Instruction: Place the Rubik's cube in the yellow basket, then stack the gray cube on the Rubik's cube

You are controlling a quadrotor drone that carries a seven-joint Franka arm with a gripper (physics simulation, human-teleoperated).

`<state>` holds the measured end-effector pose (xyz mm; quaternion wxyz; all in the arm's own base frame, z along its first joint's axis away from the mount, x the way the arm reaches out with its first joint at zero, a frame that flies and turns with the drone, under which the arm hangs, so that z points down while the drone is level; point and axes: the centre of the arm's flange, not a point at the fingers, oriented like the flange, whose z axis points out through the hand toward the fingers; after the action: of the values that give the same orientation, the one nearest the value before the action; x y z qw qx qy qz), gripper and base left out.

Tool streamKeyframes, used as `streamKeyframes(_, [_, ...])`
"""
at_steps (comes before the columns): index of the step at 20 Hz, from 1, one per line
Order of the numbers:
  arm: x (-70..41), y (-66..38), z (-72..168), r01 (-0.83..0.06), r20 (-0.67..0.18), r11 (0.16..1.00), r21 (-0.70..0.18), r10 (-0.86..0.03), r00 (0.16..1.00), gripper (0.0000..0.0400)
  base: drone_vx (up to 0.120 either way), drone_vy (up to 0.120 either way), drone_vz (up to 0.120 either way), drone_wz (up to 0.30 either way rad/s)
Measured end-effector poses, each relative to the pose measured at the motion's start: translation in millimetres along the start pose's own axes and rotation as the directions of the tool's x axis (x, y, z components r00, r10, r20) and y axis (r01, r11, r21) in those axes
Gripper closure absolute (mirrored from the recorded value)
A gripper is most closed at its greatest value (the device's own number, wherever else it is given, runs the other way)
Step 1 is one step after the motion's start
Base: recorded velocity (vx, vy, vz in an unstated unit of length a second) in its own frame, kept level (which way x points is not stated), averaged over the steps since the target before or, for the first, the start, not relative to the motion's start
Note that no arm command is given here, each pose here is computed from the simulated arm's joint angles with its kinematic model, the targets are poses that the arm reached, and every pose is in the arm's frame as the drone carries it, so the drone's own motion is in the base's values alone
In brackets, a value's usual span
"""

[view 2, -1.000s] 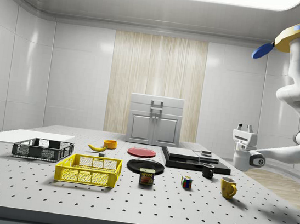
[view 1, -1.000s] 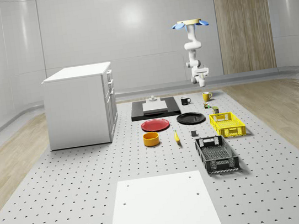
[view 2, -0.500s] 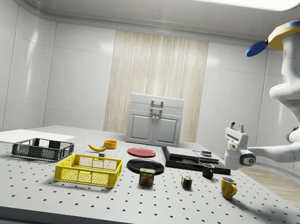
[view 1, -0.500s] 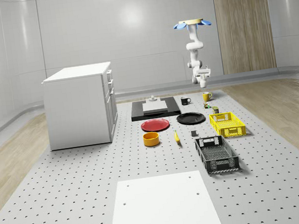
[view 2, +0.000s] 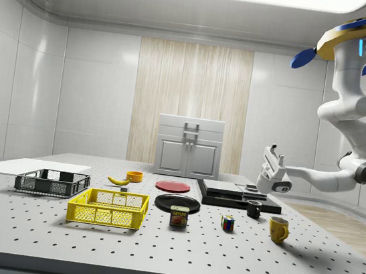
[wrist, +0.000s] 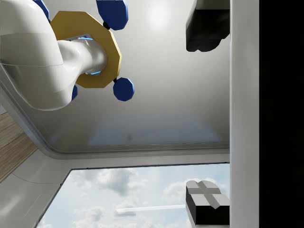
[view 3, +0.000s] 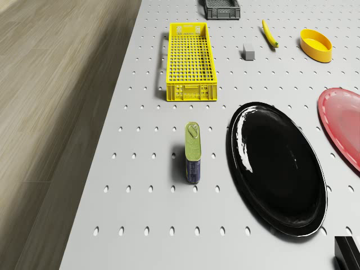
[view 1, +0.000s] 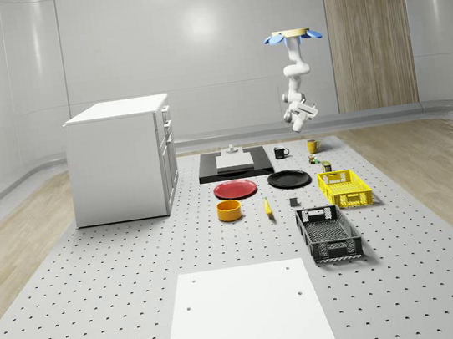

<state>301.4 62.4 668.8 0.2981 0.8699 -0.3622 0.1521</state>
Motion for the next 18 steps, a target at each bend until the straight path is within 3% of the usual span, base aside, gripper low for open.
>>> streamKeyframes(4, [-36.7, -36.0, 15, -0.061, -0.363, 0.928, -0.367, -0.083, 0.928, 0.0, 0.12, 0.0, 0.0, 0.0])
streamKeyframes(6, [-55.0, -53.5, 37, -0.166, -0.54, 0.817, -0.552, -0.199, 0.818, 0.0, 0.12, 0.0, -0.02, 0.0])
streamKeyframes(8, [-67.1, -64.7, 67, -0.311, -0.655, 0.668, -0.676, -0.351, 0.669, 0.0, 0.1, 0.0, -0.12, 0.0])
streamKeyframes(10, [-71.5, -68.2, 97, -0.462, -0.691, 0.515, -0.722, -0.504, 0.518, 0.0, 0.0, 0.0, -0.12, 0.0])
streamKeyframes(13, [-68.4, -64.0, 132, -0.639, -0.648, 0.338, -0.691, -0.68, 0.342, 0.0, 0.0, 0.0, -0.12, 0.0])
streamKeyframes(18, [-58.5, -52.9, 161, -0.785, -0.533, 0.193, -0.588, -0.823, 0.196, 0.0, 0.0, 0.0, -0.12, 0.0])
